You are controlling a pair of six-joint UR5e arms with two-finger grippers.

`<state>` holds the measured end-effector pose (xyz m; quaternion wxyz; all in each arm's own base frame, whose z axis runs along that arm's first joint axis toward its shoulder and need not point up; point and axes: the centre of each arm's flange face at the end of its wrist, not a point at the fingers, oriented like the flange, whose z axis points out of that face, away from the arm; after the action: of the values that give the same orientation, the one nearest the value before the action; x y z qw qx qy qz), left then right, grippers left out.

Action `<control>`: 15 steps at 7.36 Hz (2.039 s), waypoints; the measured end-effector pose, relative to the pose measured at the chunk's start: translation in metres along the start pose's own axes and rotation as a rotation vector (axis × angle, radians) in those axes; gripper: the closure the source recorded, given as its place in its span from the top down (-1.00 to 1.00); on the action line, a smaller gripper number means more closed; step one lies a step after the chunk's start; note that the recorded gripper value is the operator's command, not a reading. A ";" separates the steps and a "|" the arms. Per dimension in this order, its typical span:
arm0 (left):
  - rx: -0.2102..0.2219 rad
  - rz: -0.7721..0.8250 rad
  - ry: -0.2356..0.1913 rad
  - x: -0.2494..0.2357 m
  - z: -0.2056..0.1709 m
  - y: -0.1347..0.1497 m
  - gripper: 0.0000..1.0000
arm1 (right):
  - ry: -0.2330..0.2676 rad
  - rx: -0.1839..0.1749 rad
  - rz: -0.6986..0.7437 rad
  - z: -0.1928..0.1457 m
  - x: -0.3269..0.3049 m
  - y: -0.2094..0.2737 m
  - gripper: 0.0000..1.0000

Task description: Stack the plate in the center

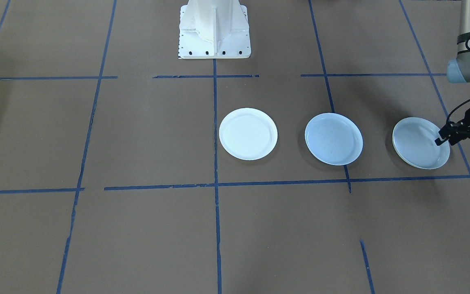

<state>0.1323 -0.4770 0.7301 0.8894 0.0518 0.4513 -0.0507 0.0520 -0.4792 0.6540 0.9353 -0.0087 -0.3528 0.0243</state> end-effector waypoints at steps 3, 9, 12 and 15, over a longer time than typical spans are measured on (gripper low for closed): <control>-0.016 0.003 0.019 0.002 -0.001 0.002 -1.00 | 0.001 0.000 0.000 0.000 0.000 0.000 1.00; -0.011 -0.145 0.239 0.088 -0.084 -0.017 -1.00 | 0.000 0.000 0.000 0.000 0.000 0.000 1.00; 0.003 -0.233 0.207 0.173 -0.044 0.006 -1.00 | 0.001 0.000 0.000 0.000 0.000 0.000 1.00; -0.037 -0.243 0.212 0.226 -0.014 0.034 -1.00 | 0.000 0.000 0.000 0.000 0.000 0.000 1.00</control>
<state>0.2582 -0.4513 0.5409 0.8249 -0.0146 0.5466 -0.1436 0.0521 -0.4792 0.6540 0.9354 -0.0086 -0.3526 0.0243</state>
